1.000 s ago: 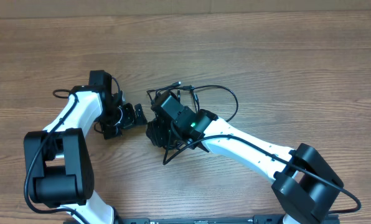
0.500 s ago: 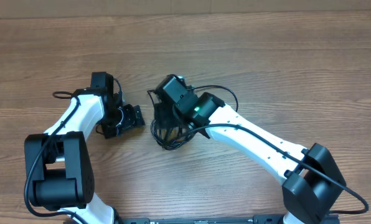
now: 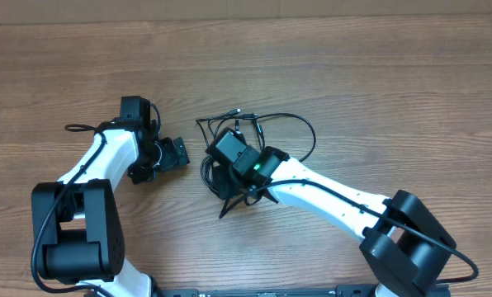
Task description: Untangle cables
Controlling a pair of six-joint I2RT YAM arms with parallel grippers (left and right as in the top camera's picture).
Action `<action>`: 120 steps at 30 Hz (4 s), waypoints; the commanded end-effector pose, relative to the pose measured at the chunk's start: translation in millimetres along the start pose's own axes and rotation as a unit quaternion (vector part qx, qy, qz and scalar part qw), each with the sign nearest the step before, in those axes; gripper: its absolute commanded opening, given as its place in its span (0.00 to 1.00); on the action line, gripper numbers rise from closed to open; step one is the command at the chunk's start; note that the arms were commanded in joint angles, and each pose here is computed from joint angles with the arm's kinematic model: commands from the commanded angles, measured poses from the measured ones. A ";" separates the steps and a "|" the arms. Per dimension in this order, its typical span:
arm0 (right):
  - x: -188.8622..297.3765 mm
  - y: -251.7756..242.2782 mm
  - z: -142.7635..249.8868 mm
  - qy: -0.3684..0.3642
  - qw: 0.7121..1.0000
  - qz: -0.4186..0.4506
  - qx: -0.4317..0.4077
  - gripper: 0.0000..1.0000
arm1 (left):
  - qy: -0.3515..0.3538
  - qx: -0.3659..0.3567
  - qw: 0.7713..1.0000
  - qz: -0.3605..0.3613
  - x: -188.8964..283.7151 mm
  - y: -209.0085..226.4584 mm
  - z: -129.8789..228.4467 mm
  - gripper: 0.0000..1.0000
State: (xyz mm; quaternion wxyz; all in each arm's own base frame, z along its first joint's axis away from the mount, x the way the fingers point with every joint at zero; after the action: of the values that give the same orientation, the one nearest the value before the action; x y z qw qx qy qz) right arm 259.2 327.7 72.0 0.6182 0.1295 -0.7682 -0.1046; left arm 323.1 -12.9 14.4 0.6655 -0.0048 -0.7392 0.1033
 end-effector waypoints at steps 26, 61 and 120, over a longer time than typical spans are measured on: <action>-40.4 42.9 15.1 0.074 0.996 -0.031 0.048 0.42 | 0.026 0.015 0.999 -0.014 -19.1 9.5 15.5 1.00; -57.2 49.7 -21.3 0.035 0.997 -0.066 0.024 0.04 | 0.027 0.015 0.999 -0.014 -19.1 9.5 15.7 1.00; -15.2 -18.4 -12.5 0.125 0.977 0.019 0.169 0.60 | 0.019 -0.033 0.998 0.054 -18.4 -12.5 12.0 0.10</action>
State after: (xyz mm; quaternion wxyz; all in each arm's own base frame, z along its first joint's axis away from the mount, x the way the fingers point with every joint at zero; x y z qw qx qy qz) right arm 267.5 318.5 42.5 0.7102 0.2272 -0.6662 0.0154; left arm 323.4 -29.1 8.5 0.6586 -0.0667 -0.7401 0.1183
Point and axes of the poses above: each gripper's point midway between its finger pads, its own x axis back along the fingers, its own y axis along the line the jaws close on, z = x × y, the point moved 1 cm from there along x, back along the fingers, and after that the axes turned 12 degrees about -x, right-handed, at the moved point
